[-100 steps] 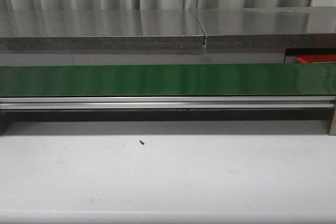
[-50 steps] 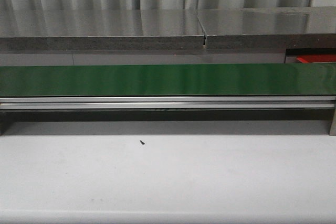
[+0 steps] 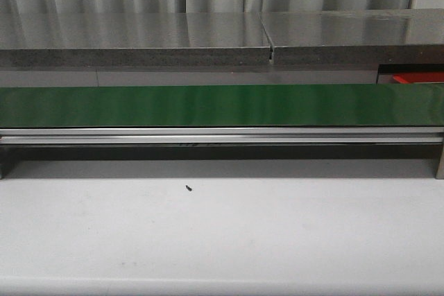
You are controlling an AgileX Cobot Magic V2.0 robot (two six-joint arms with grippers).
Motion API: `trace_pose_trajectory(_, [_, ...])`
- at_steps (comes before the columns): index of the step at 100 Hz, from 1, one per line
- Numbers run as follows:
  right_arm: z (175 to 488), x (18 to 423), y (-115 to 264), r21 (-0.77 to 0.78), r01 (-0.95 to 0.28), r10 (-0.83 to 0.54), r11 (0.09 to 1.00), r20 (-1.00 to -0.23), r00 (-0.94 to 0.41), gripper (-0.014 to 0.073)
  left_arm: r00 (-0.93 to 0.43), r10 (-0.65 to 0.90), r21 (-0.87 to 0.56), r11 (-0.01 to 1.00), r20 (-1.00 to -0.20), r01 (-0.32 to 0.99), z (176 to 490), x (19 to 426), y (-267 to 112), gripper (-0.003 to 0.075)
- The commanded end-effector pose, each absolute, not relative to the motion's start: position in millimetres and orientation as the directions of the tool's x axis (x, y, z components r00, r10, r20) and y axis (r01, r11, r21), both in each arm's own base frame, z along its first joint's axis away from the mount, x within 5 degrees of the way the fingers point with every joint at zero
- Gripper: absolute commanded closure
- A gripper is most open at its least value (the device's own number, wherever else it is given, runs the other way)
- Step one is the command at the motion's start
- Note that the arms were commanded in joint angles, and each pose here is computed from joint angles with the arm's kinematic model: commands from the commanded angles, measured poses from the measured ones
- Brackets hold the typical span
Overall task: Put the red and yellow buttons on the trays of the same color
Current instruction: 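Grasp a red button with the left gripper and lift it over the belt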
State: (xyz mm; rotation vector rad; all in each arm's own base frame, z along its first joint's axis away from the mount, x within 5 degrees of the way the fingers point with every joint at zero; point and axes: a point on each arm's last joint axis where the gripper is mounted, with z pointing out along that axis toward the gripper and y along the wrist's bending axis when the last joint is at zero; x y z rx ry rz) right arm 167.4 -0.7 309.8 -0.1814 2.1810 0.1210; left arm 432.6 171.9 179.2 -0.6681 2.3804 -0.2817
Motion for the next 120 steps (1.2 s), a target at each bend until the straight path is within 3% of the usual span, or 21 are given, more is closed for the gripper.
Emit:
trace_pose_trajectory(1, [323, 169, -2, 0.007, -0.157, -0.075, 0.987, -0.858, -0.508, 0.0662, -0.581, -0.530, -0.385, 0.848, -0.618, -0.363, 231, 432, 169, 0.0677])
trace_pose_trajectory(16, [323, 169, -2, 0.007, -0.157, -0.075, 0.987, -0.858, -0.508, 0.0662, -0.546, -0.506, -0.387, 0.863, -0.668, -0.326, 267, 423, 162, 0.0731])
trace_pose_trajectory(35, [323, 169, -2, 0.007, -0.157, -0.075, 0.987, -0.858, -0.508, 0.0662, -0.528, -0.466, -0.397, 0.884, -0.710, -0.247, 320, 403, 140, 0.0733])
trace_pose_trajectory(48, [323, 169, -2, 0.007, -0.157, -0.075, 0.987, -0.858, -0.508, 0.0662, -0.538, -0.432, -0.393, 0.899, -0.724, -0.193, 338, 396, 121, 0.0733])
trace_pose_trajectory(106, [323, 169, -2, 0.007, -0.157, -0.075, 0.987, -0.858, -0.508, 0.0662, -0.659, -0.395, -0.396, 0.905, -0.640, -0.158, 285, 392, 68, 0.0723])
trace_pose_trajectory(113, [323, 169, -2, 0.007, -0.157, -0.075, 0.987, -0.858, -0.508, 0.0662, -0.665, -0.392, -0.395, 0.905, -0.635, -0.157, 283, 392, 66, 0.0685])
trace_pose_trajectory(120, [323, 169, -2, 0.007, -0.157, -0.075, 0.987, -0.858, -0.508, 0.0662, -0.675, -0.378, -0.390, 0.909, -0.633, -0.143, 282, 391, 64, 0.0590])
